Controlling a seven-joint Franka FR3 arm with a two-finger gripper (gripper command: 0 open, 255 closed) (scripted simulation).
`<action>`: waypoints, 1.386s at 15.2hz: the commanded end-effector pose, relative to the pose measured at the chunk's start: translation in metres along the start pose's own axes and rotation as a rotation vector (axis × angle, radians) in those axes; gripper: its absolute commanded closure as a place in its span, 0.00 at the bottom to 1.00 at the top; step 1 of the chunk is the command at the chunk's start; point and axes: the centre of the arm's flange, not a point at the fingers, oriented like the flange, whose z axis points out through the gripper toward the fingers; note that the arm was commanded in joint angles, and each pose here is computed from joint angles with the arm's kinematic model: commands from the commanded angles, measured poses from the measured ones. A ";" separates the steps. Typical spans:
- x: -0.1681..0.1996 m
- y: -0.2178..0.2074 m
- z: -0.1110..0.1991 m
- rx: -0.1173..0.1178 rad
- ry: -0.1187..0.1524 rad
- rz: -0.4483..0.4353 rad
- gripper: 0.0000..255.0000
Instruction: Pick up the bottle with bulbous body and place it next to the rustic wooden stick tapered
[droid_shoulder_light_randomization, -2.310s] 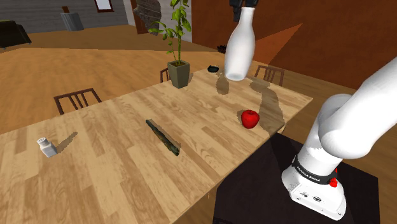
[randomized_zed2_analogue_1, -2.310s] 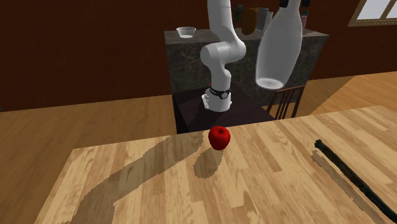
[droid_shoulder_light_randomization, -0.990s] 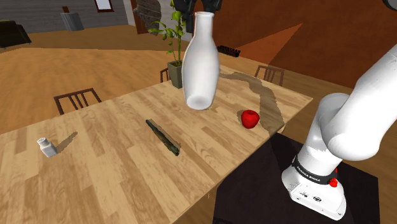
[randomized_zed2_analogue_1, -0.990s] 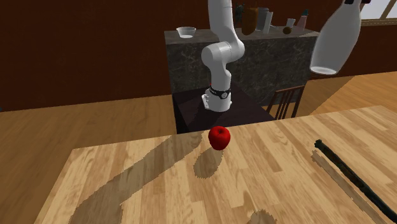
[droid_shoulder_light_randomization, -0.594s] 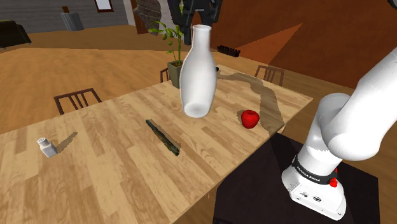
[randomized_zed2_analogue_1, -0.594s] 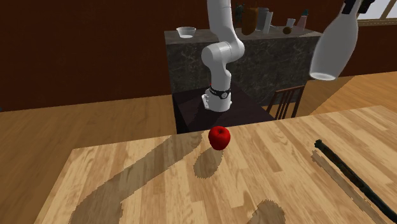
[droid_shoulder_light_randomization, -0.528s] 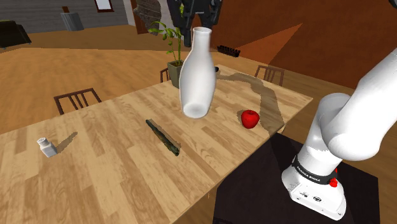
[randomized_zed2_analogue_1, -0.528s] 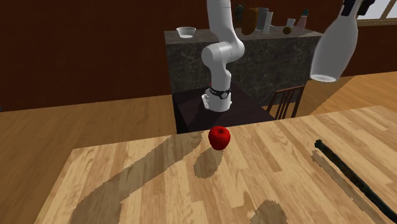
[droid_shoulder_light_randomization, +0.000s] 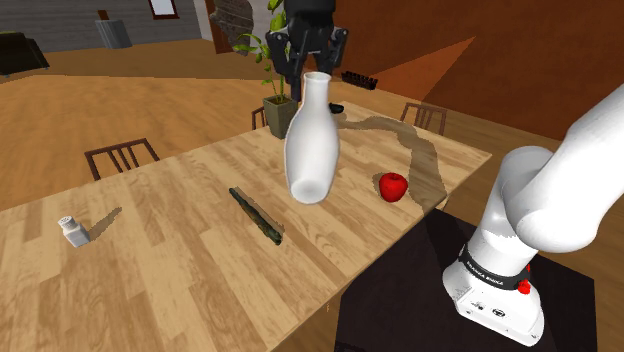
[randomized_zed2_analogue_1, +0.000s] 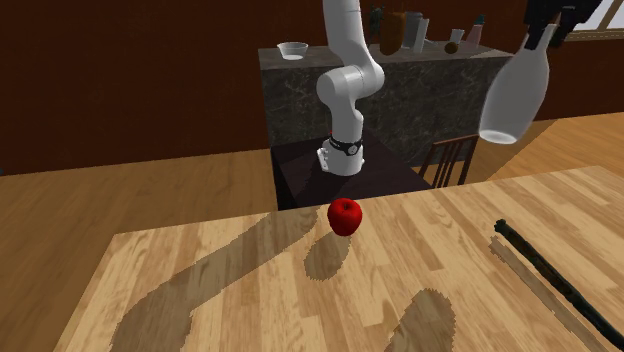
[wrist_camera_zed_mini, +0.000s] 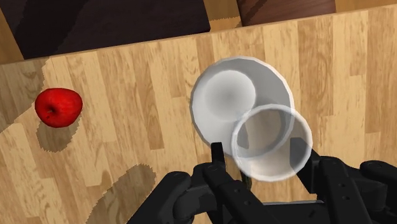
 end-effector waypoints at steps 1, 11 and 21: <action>0.001 0.000 0.010 0.001 0.001 0.000 1.00; 0.001 0.001 0.063 0.001 0.001 0.000 1.00; 0.001 0.002 0.115 0.001 0.001 0.000 1.00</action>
